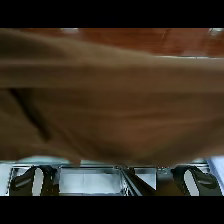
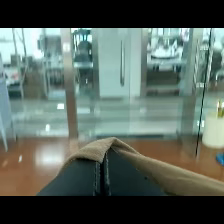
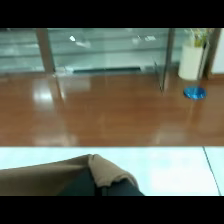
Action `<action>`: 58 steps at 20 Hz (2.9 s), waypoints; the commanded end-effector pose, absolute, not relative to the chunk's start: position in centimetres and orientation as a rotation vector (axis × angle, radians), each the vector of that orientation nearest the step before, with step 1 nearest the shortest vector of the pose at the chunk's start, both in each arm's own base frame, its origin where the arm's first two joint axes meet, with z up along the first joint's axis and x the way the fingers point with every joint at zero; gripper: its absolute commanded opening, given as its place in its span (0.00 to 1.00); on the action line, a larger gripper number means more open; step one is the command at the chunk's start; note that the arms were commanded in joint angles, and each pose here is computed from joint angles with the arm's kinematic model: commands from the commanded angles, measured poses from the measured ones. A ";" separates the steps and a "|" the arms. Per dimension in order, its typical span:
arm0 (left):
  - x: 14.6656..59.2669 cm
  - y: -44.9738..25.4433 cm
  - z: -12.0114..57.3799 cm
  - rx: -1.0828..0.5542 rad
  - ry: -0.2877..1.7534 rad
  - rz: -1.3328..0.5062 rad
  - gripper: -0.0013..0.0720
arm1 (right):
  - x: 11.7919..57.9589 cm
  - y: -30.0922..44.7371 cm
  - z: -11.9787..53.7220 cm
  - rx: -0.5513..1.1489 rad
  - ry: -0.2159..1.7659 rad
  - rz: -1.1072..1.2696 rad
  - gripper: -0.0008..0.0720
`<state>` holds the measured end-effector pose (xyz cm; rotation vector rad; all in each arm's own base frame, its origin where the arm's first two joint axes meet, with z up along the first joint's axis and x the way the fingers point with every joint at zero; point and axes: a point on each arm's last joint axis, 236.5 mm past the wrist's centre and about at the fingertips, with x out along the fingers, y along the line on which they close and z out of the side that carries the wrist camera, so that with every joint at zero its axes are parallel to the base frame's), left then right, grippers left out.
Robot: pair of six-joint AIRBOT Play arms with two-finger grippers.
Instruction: Fold the shirts.
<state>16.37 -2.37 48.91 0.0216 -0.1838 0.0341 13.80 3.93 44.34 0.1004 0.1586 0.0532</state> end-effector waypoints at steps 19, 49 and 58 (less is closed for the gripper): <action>49.3 -0.7 5.8 -0.592 0.723 -0.038 0.04 | 50.2 2.4 5.4 0.647 0.936 0.249 0.05; 35.8 -1.9 -8.0 -0.497 1.534 -0.198 0.05 | 41.6 0.2 -6.6 0.483 1.508 0.229 0.05; 35.5 -0.2 -8.0 -0.576 1.541 -0.142 0.05 | 41.0 1.5 -8.0 0.446 1.564 0.238 0.05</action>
